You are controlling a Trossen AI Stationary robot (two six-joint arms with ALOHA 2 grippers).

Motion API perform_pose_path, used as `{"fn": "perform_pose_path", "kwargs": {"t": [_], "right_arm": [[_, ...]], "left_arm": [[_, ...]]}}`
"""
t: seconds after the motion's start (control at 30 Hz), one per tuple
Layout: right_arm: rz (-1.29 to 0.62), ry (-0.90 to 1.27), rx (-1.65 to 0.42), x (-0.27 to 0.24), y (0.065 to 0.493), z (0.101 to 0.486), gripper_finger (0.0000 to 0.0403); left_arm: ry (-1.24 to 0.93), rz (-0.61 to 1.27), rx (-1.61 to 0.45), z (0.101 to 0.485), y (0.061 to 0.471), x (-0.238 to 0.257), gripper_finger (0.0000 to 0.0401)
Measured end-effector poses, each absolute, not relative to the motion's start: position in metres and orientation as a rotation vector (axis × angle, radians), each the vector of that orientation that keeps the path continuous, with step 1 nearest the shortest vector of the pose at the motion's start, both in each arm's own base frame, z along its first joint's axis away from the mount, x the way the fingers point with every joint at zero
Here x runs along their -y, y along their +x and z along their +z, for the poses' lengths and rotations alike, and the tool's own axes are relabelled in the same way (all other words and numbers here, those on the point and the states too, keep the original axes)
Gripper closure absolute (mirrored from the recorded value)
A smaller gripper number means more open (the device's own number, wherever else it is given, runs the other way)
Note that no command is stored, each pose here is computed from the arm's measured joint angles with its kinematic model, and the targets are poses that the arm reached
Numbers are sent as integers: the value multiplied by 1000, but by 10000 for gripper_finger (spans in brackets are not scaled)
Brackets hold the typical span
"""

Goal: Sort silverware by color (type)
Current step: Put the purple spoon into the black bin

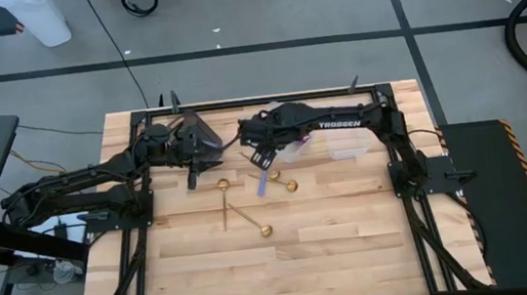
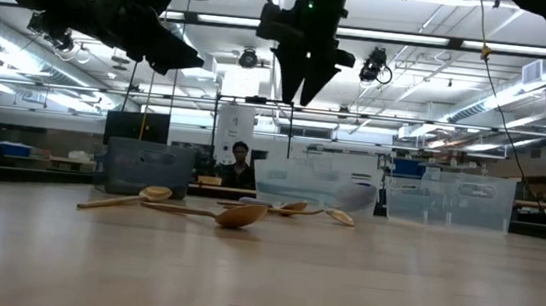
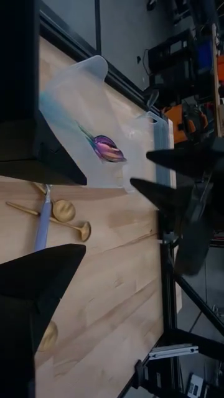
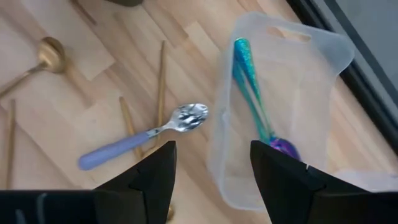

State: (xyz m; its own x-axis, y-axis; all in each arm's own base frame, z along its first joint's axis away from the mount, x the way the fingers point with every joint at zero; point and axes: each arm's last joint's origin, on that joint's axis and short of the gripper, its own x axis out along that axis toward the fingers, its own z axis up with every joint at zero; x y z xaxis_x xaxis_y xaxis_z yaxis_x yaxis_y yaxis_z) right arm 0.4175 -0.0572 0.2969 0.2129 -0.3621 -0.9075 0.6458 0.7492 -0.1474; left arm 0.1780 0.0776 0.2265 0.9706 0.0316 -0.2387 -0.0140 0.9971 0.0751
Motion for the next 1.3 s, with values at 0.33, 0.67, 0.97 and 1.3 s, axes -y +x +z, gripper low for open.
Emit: {"fn": "perform_pose_path", "kwargs": {"t": [0.33,0.67,0.97,1.3], "right_arm": [[-719,321,-1138,37,420,297,188],[-691,308,-1138,23,421,297,188],[-585,189,-1165,2,422,297,188],[-459,49,-1162,-14,432,269,188]], "left_arm": [[71,24,-241,227,178,-78,228],[82,24,-234,227,178,-78,228],[62,19,-276,223,177,-77,228],[62,19,-276,223,177,-77,228]]}}
